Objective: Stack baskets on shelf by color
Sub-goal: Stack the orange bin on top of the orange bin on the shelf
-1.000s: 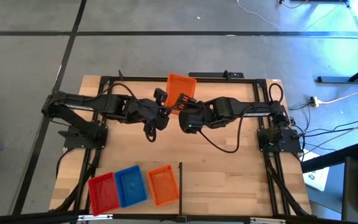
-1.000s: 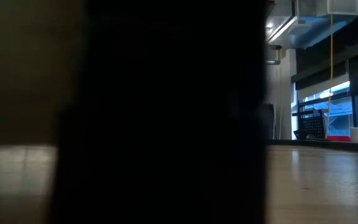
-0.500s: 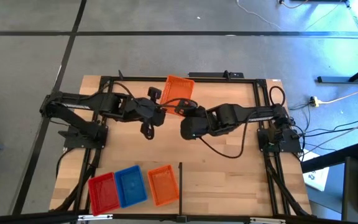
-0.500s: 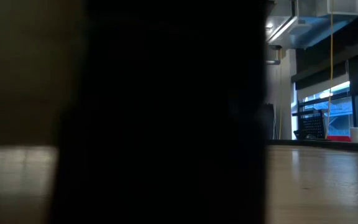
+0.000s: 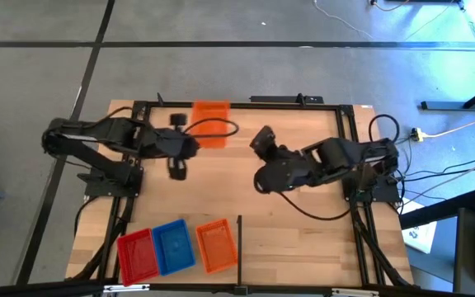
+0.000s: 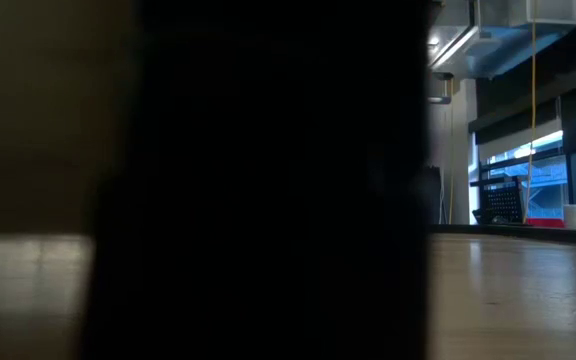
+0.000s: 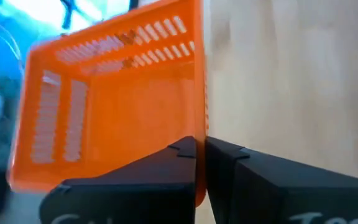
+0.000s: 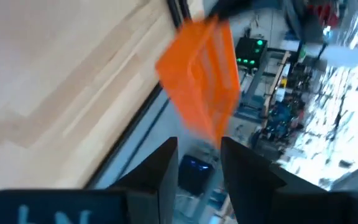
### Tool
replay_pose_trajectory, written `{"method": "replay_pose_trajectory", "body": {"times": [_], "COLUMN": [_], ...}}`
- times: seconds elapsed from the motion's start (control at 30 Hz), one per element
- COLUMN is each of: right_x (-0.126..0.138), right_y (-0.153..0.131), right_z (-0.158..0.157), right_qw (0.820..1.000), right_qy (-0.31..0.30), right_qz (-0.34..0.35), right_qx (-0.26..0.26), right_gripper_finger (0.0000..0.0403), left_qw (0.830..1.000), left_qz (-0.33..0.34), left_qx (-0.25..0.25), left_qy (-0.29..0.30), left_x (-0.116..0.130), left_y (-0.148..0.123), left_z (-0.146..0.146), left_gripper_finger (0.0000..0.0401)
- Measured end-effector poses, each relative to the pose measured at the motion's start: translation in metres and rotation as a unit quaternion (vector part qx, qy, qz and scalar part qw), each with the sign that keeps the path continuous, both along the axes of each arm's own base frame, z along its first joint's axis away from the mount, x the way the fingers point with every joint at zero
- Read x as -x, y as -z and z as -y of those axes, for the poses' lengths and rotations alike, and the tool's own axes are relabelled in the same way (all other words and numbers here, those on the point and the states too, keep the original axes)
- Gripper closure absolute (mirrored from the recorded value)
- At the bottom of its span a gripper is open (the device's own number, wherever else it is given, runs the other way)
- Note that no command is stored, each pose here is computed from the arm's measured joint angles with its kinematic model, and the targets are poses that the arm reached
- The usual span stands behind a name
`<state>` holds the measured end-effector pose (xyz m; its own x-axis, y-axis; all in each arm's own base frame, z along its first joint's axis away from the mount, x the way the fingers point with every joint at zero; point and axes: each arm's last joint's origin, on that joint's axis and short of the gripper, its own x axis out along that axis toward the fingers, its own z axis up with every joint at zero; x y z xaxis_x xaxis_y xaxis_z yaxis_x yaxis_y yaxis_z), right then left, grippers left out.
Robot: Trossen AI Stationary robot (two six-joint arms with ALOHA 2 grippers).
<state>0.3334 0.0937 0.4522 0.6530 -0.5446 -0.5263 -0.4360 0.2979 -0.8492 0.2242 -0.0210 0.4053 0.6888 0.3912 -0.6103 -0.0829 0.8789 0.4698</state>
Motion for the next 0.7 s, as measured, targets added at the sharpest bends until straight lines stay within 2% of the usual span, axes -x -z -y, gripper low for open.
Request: {"method": "replay_pose_trajectory", "body": {"times": [0.17, 0.27, 0.4, 0.6, 0.7], "right_x": [0.017, 0.029, 0.043, 0.059, 0.065], "right_y": [-0.014, -0.024, -0.037, -0.049, -0.052], "right_z": [0.007, 0.009, 0.014, 0.019, 0.019], "right_qw": [0.996, 0.988, 0.972, 0.944, 0.921], "right_qy": [0.045, 0.066, 0.094, 0.127, 0.128], "right_qz": [0.055, 0.099, 0.154, 0.214, 0.224], "right_qx": [-0.057, -0.098, -0.149, -0.216, -0.293], "right_gripper_finger": [0.0279, 0.0279, 0.0279, 0.0279, 0.0279], "left_qw": [0.991, 0.974, 0.946, 0.918, 0.904], "left_qz": [0.032, 0.068, 0.082, 0.079, 0.085], "left_qx": [0.125, 0.21, 0.306, 0.384, 0.418], "left_qy": [-0.031, -0.05, -0.072, -0.054, -0.033], "left_x": [0.013, 0.016, 0.024, 0.022, 0.022], "left_y": [0.0, -0.002, 0.0, 0.007, 0.009], "left_z": [0.022, 0.041, 0.07, 0.115, 0.137], "left_gripper_finger": [0.0401, 0.0401, 0.0401, 0.0401, 0.0401]}}
